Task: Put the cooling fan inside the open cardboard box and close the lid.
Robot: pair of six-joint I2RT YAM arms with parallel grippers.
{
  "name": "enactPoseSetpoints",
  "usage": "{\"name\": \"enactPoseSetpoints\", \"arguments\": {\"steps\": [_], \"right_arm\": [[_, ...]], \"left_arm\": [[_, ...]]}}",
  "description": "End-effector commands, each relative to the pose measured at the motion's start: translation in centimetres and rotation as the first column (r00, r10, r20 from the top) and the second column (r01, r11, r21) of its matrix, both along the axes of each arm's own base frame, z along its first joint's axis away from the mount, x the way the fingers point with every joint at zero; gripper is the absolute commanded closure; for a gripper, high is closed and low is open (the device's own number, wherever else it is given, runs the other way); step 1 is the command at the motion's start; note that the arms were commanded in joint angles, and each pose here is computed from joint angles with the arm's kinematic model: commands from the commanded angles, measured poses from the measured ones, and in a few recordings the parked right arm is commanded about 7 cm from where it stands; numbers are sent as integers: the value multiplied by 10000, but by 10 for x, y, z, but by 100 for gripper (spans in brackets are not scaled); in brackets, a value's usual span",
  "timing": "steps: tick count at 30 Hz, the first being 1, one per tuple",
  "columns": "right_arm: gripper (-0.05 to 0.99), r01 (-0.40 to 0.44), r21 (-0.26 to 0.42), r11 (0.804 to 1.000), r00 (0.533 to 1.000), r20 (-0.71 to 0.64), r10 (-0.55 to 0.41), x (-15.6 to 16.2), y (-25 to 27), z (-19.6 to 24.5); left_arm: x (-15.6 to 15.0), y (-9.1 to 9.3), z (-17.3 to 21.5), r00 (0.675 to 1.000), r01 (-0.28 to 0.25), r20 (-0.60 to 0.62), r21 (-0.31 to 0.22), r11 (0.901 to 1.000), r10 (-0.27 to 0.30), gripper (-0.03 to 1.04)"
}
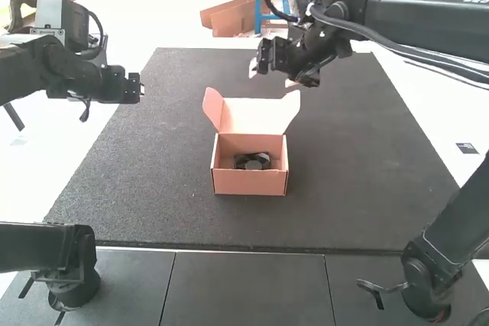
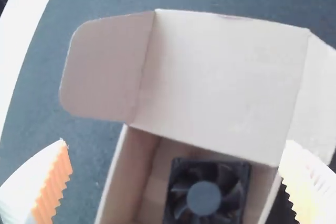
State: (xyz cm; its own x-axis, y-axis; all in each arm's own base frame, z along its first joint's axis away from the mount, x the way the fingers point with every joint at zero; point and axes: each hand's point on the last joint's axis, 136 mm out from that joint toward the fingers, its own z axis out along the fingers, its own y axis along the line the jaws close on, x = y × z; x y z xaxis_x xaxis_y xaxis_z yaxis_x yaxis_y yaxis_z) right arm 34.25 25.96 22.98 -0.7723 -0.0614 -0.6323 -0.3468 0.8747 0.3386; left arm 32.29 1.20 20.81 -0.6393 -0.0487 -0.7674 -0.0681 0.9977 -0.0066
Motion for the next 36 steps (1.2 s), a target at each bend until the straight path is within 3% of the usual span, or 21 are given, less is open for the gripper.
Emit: {"name": "enactPoseSetpoints", "arguments": {"steps": [1, 9, 17, 36], "right_arm": [[3, 263, -745, 9969, 9903, 1383, -158, 13, -37, 19], [3, 824, -1020, 9914, 9713, 2311, -570, 14, -77, 21], [3, 1195, -551, 9913, 9647, 2425, -1029, 29, -91, 12], [3, 758, 239, 9968, 9915, 1039, -779, 76, -54, -20]], "left_arm": [[8, -3, 2, 9999, 111, 111, -126, 9999, -110, 4], [33, -36, -3, 9947, 1016, 157, -108, 9948, -1014, 4], [60, -63, -14, 9897, 1432, 44, -266, 9893, -1432, 4], [113, -70, -34, 9904, 1336, -306, -323, 9905, -1346, 4]]}}
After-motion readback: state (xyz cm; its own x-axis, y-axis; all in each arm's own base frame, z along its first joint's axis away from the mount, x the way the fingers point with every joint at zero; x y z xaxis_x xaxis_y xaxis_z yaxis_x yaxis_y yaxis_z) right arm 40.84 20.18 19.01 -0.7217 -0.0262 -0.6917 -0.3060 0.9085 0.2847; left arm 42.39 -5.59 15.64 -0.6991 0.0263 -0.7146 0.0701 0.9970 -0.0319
